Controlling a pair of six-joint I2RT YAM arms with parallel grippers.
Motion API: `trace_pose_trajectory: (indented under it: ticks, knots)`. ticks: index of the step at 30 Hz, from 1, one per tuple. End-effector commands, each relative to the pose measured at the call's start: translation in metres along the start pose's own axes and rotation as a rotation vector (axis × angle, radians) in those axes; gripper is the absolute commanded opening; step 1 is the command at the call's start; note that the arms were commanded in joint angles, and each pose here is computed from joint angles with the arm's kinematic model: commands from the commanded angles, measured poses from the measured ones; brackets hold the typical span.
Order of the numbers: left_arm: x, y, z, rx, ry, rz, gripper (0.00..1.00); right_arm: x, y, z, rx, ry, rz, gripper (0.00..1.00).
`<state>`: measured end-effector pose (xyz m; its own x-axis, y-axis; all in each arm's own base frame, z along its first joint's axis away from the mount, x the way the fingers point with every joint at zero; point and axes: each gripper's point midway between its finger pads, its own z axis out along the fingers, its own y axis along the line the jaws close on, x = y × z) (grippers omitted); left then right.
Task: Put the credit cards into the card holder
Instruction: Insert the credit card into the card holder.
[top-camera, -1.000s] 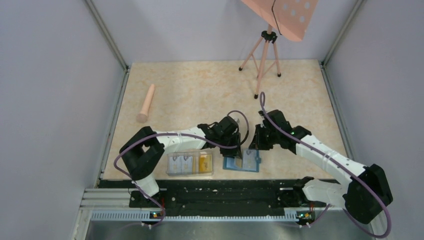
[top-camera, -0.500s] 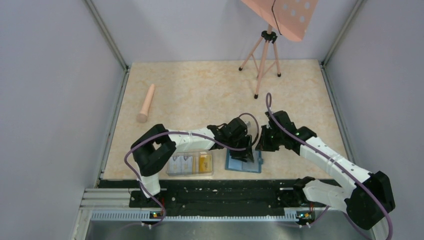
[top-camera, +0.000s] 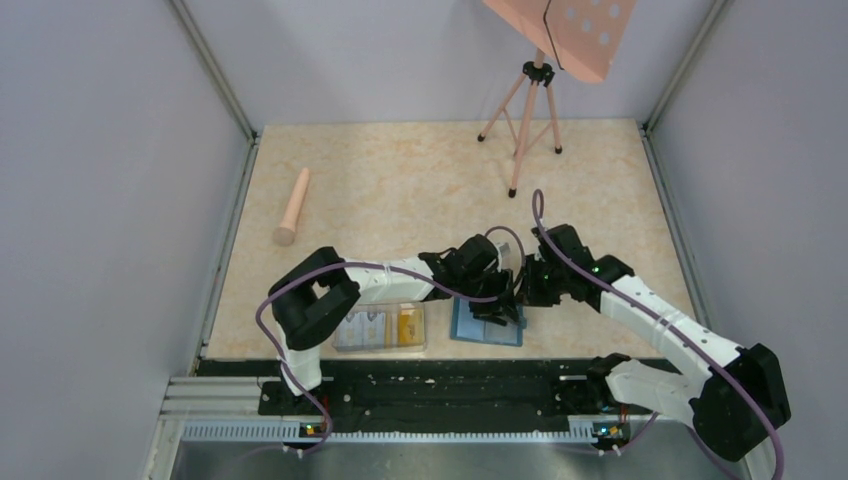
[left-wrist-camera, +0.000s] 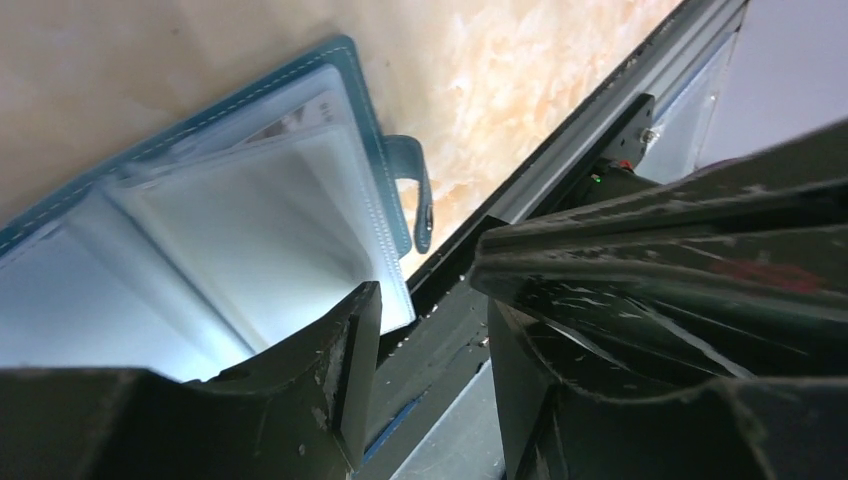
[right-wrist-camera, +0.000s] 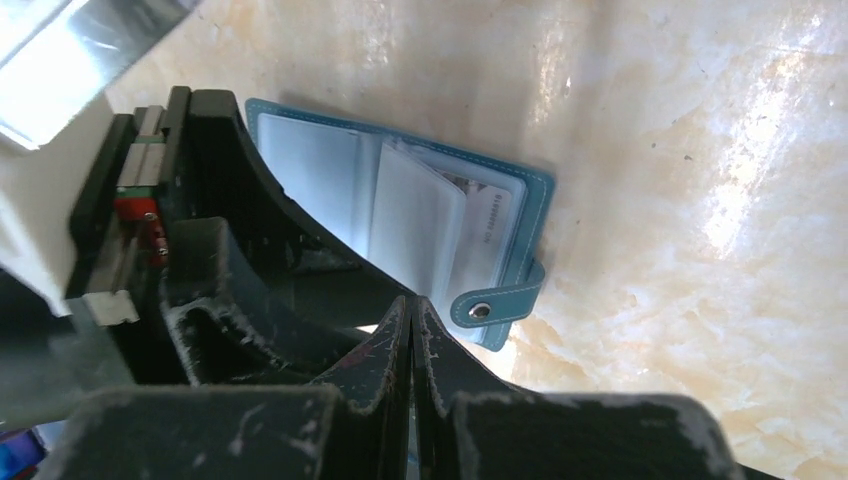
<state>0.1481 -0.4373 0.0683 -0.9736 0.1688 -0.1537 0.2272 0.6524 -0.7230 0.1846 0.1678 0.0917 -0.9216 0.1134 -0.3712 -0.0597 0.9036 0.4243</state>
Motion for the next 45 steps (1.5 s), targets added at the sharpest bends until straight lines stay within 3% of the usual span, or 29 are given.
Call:
trace_pose_trajectory:
  ticks: [1,7,12,17,21,26,32,38,45]
  knots:
    - [-0.002,-0.021,0.002,0.093,0.004,0.019,0.49,0.002,-0.001,0.0,-0.01,0.004,-0.008,0.0]
    - [-0.007,-0.034,-0.004,0.148,-0.023,0.047,0.49,0.013,-0.002,0.012,-0.033,0.061,-0.008,0.0]
    - [-0.015,-0.035,-0.028,0.109,-0.119,0.098,0.49,0.018,0.002,0.025,-0.072,0.086,0.001,0.0]
    - [-0.018,-0.011,-0.052,-0.008,-0.187,0.089,0.48,0.023,0.001,0.04,-0.075,0.127,0.003,0.0]
    - [-0.019,0.013,-0.067,-0.059,-0.227,0.033,0.46,0.032,-0.02,0.049,0.021,0.164,0.019,0.0]
    - [-0.017,0.043,-0.074,-0.151,-0.231,-0.018,0.44,0.044,-0.041,0.051,0.11,0.18,0.033,0.0]
    - [-0.015,0.052,-0.068,-0.179,-0.205,-0.038,0.43,0.05,-0.051,0.053,0.149,0.197,0.026,0.0]
    - [-0.016,0.05,-0.068,-0.174,-0.203,-0.03,0.41,0.037,-0.026,0.046,0.034,0.154,-0.001,0.01]
    - [-0.027,0.027,-0.098,-0.057,-0.288,0.005,0.41,0.007,0.015,0.017,-0.137,0.026,-0.022,0.08]
